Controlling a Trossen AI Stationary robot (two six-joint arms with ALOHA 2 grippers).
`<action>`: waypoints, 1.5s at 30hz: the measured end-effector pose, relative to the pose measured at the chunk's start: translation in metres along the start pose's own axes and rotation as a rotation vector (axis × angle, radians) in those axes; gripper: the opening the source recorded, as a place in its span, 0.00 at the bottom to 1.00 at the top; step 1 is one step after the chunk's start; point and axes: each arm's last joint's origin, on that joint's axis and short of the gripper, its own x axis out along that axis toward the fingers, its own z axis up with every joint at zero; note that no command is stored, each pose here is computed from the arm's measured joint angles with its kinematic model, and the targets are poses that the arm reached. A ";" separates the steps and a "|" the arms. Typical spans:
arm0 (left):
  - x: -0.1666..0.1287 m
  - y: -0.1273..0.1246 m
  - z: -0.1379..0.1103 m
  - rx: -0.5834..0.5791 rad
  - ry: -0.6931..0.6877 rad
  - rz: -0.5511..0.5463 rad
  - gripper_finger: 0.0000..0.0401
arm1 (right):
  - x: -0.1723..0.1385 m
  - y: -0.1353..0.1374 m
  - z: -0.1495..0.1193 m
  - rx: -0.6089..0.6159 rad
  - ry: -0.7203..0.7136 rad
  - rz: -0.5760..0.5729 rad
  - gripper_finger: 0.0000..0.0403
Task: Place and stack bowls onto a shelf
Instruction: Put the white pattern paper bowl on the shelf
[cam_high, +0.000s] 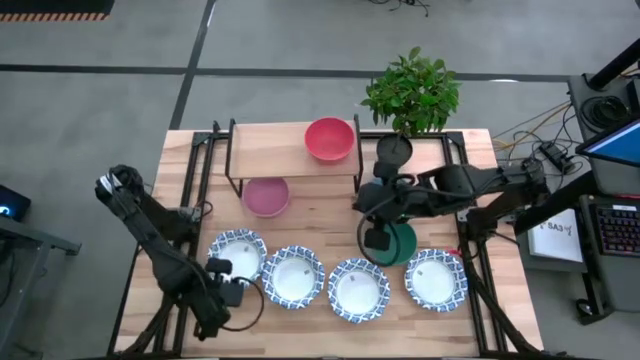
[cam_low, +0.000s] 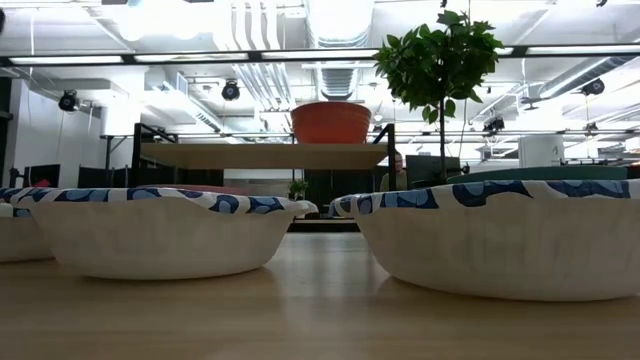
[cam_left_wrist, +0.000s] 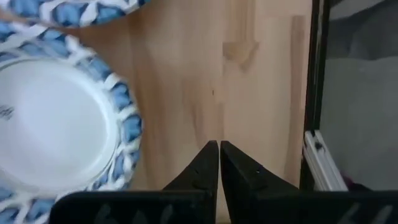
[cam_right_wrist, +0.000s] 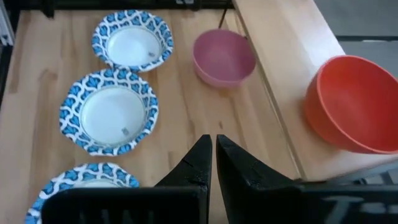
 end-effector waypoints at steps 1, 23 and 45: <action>0.006 0.000 0.001 -0.002 -0.003 -0.001 0.00 | 0.001 0.000 -0.002 0.005 -0.014 0.003 0.03; 0.037 0.032 -0.015 -0.099 0.012 0.138 0.16 | -0.007 -0.010 -0.035 0.174 -0.160 0.043 0.03; 0.066 0.048 -0.025 -0.107 -0.077 0.207 0.35 | -0.002 -0.009 -0.033 0.209 -0.171 0.029 0.03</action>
